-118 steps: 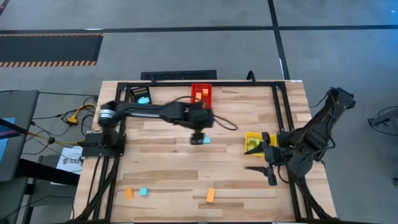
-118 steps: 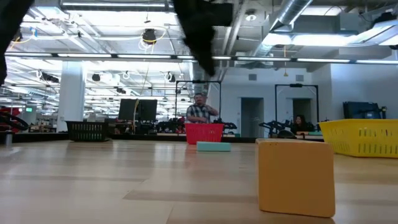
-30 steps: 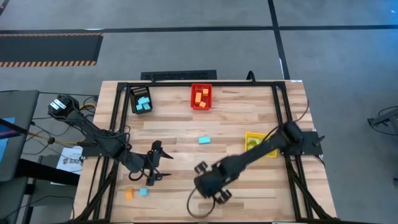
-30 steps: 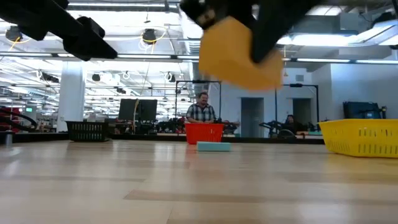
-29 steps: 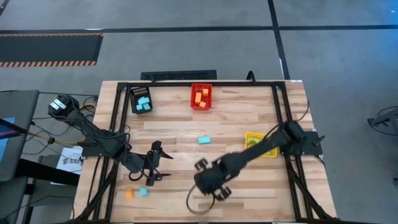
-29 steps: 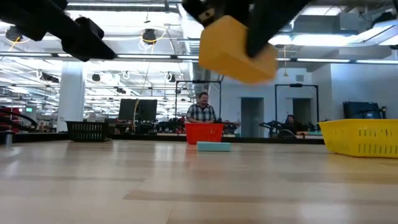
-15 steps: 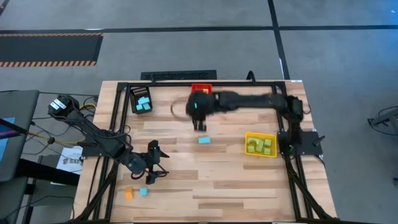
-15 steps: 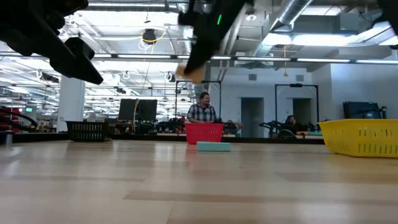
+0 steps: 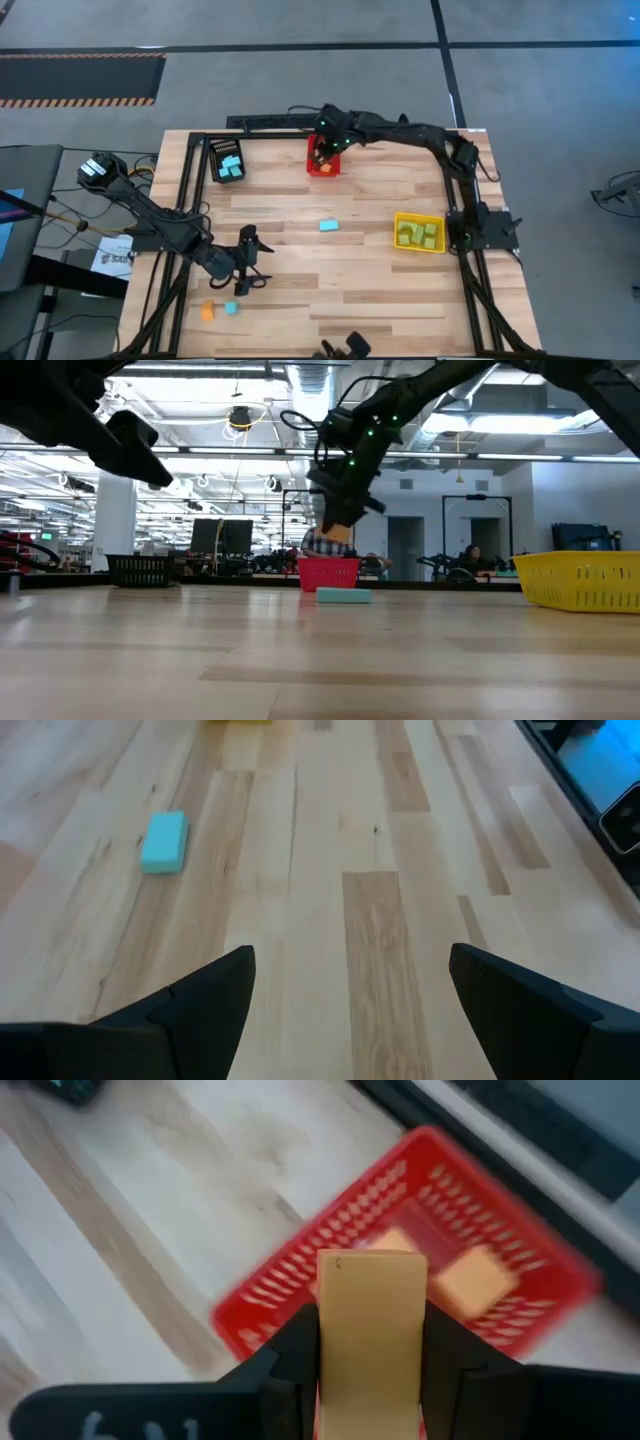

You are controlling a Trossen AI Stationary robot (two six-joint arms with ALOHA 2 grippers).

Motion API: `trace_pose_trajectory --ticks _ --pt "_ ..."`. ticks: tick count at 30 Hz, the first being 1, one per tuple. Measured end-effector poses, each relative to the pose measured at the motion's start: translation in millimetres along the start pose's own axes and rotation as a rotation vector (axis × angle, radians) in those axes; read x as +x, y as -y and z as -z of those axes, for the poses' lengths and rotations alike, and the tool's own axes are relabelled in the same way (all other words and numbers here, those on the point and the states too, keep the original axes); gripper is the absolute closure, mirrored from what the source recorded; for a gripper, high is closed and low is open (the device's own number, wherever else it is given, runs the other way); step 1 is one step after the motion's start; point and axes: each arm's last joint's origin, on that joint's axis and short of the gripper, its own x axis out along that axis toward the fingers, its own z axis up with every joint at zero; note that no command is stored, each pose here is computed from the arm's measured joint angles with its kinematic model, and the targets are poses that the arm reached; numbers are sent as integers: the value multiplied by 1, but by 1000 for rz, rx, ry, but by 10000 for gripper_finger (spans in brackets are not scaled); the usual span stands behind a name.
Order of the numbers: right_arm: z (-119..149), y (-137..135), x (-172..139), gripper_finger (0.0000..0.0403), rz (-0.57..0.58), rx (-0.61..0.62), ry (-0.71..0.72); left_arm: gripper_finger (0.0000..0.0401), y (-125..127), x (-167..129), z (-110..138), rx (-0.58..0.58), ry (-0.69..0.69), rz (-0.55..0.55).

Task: Sort & place blocks by color
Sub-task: Put the orange block into the red bin

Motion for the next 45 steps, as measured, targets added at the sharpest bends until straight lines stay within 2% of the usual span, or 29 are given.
trace_pose_trajectory --ticks 5,11,19,22,25,30,35,38,41,45 --pt "5 4 18 283 13 134 -35 79 0 0 -1 25 13 4" --pt "3 10 18 279 28 216 -32 79 1 0 -2 42 21 4" --pt "2 15 17 146 5 226 -42 79 2 0 -1 44 6 37" --pt "0 19 17 125 -17 230 -48 79 2 0 -1 44 1 49" --pt "-5 23 10 120 -27 198 -60 79 2 0 -1 47 -8 58" --pt "-17 19 -30 119 -32 117 -57 79 3 0 1 -3 -42 111" --pt "-9 -5 -91 118 -57 -5 -34 79 4 -5 1 -134 -209 122" --pt "7 -24 -132 118 -8 -92 -14 79 6 -11 -1 -212 -317 108" --pt "32 -42 -169 118 63 -174 30 79 14 -20 -5 -272 -383 140" --pt "75 -55 -194 118 81 -257 57 84 33 -30 2 -365 -492 205"
